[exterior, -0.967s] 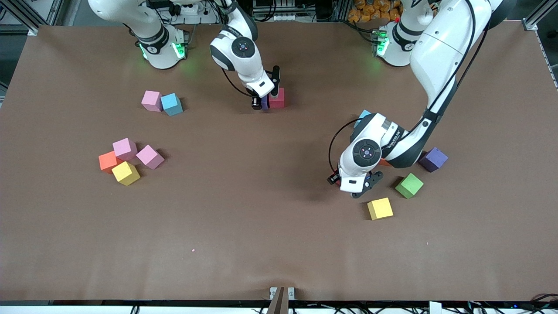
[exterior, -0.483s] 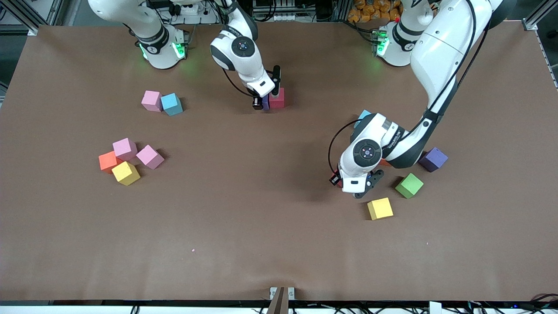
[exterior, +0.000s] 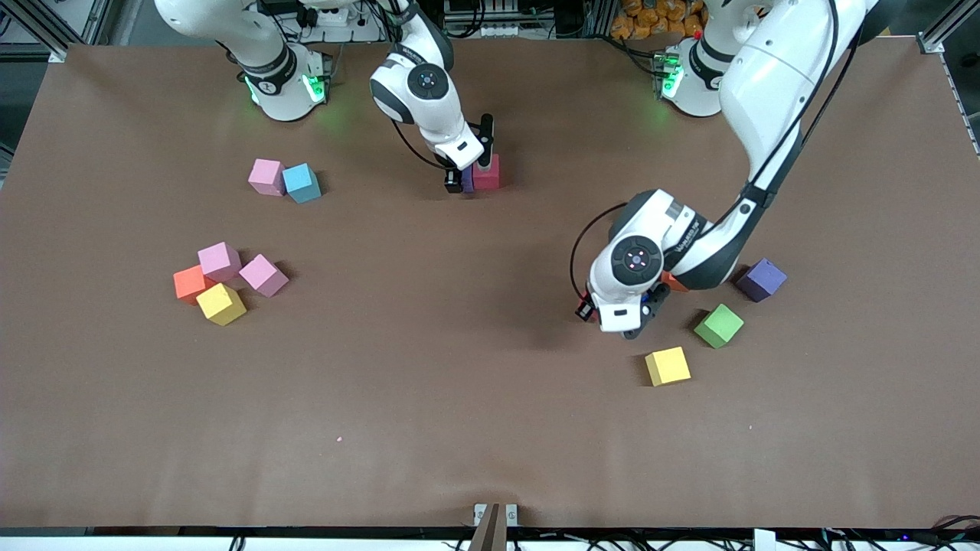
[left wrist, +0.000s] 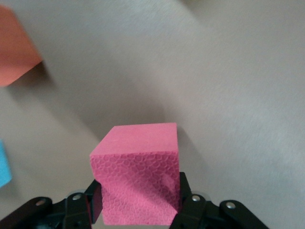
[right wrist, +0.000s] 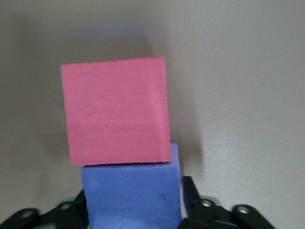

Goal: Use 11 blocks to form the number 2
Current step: 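Close the left gripper on the red cube and lift it, then carry the red cube toward the center while the right gripper reaches the pink cube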

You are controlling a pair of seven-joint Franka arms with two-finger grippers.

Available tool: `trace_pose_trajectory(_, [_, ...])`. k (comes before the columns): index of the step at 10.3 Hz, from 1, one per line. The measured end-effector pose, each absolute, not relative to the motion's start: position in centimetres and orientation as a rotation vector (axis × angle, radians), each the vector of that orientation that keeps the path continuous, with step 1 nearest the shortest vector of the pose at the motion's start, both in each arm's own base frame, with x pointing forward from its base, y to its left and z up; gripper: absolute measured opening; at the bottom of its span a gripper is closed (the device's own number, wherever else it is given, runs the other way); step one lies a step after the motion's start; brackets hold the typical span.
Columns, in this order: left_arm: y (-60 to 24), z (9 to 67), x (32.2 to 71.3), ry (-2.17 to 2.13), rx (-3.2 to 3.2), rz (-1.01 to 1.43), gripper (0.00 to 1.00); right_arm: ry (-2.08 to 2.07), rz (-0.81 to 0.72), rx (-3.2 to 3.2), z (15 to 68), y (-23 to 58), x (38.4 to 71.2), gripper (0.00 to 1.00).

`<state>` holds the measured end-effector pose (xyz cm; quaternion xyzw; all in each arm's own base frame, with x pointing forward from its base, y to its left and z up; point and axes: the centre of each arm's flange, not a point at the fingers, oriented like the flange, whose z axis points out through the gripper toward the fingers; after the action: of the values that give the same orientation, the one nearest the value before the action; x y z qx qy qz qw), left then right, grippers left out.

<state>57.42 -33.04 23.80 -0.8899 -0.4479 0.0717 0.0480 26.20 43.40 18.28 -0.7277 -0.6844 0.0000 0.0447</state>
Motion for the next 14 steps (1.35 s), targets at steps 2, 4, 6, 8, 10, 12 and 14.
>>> trace_pose_trajectory(2, [-33.8, 25.3, 56.6, -1.517, -2.619, 0.22, 0.62, -2.091, 0.008, -2.224, 17.9, 43.4, 26.1, 1.0])
trace_pose_trajectory(4, [-33.8, 25.8, 55.8, -1.594, -2.561, 0.234, 0.62, -2.088, 0.029, -2.229, 18.7, 43.6, 26.6, 1.0])
trace_pose_trajectory(6, [-34.1, 26.3, 54.2, -1.658, -2.504, 0.26, 0.62, -2.095, 0.114, -2.234, 20.7, 43.5, 26.7, 1.0])
trace_pose_trajectory(8, [-35.2, 27.0, 51.9, -1.722, -2.438, 0.259, 0.62, -2.099, 0.191, -2.241, 23.2, 42.6, 27.1, 1.0])
trace_pose_trajectory(10, [-36.4, 26.9, 49.6, -1.781, -2.364, 0.255, 0.62, -2.05, 0.239, -2.282, 26.4, 39.3, 30.6, 1.0])
trace_pose_trajectory(12, [-37.2, 26.2, 47.9, -1.828, -2.295, 0.259, 0.62, -1.882, 0.173, -2.416, 29.7, 33.3, 37.0, 1.0])
trace_pose_trajectory(14, [-38.1, 25.3, 46.0, -1.882, -2.247, 0.262, 0.62, -1.657, 0.098, -2.573, 31.7, 24.5, 43.5, 1.0])
